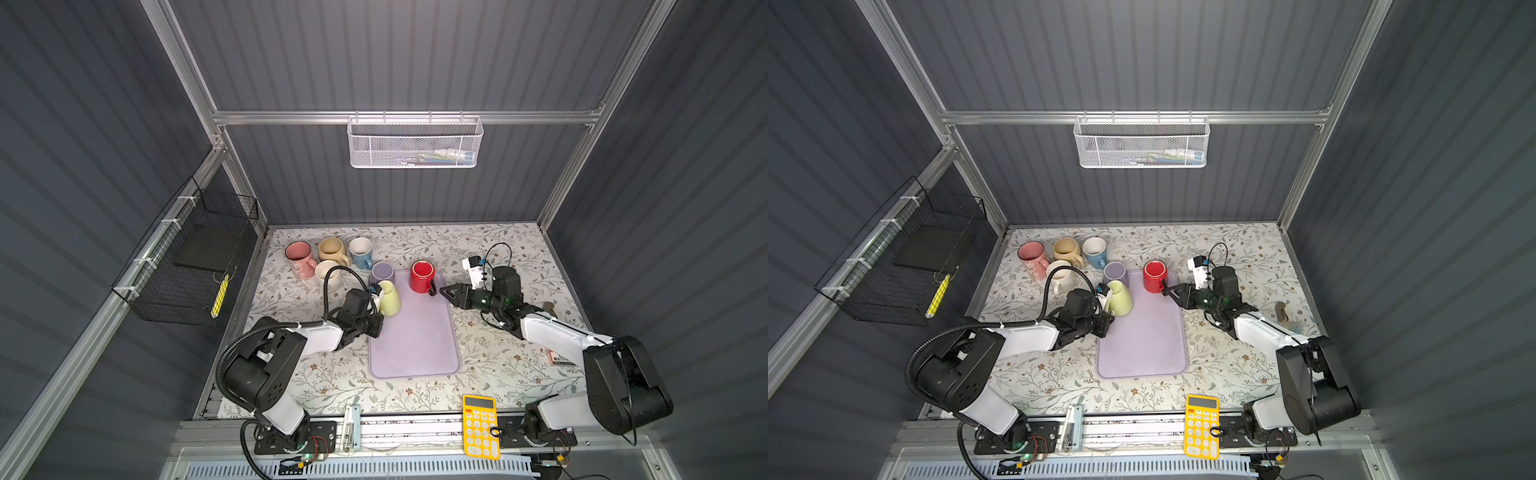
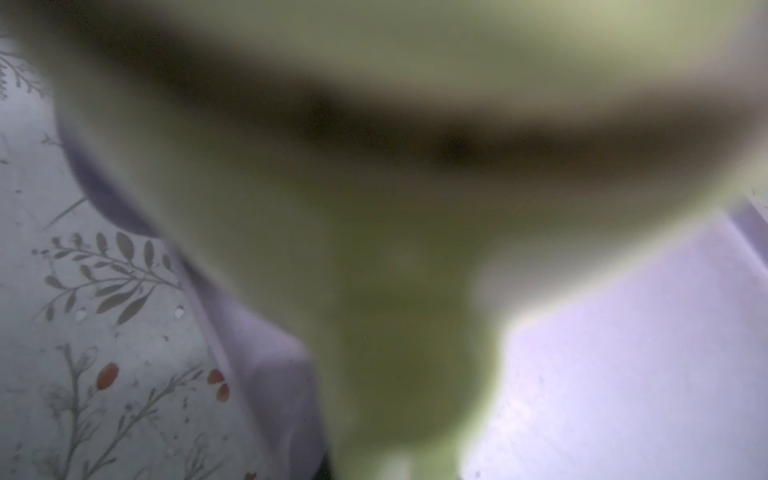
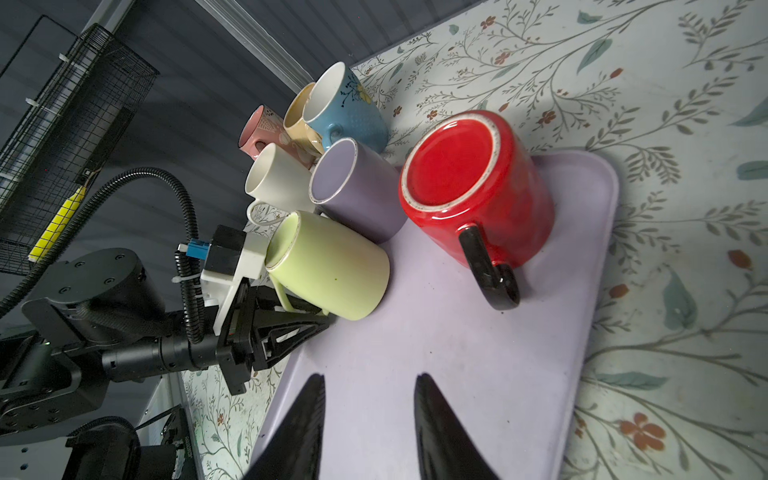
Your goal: Turn the mug right side up
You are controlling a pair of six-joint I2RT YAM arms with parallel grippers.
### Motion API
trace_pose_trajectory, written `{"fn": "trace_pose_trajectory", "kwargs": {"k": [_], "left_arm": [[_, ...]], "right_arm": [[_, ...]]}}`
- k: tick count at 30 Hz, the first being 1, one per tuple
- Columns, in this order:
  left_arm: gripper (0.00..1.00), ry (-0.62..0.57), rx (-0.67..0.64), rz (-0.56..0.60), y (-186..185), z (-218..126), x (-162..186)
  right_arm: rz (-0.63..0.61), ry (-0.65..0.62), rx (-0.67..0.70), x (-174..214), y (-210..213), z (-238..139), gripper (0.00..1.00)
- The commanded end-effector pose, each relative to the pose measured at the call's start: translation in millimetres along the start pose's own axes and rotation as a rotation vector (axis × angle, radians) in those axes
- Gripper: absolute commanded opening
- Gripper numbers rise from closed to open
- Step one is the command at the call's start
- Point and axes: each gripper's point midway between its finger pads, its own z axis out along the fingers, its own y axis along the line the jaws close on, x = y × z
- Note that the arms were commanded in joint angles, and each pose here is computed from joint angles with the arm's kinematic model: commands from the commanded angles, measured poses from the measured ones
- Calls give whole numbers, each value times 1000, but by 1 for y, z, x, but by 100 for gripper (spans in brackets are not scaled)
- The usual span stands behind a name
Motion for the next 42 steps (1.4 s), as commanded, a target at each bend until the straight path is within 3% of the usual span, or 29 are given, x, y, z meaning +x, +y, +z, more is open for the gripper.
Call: {"fn": "trace_pose_trajectory", "kwargs": {"k": [1, 13, 30, 42], "left_arm": [[5, -79, 20, 20, -6, -16, -29], [0, -142, 120, 71, -34, -52, -62], [0, -368, 450, 66, -98, -118, -135], [0, -496, 687, -6, -110, -140, -171]], "right_arm": [[-10, -23, 1, -4, 0, -2, 38], [-9, -28, 4, -2, 0, -5, 38], [-16, -79, 12, -3, 0, -23, 38], [-16, -114, 11, -1, -3, -40, 38]]}}
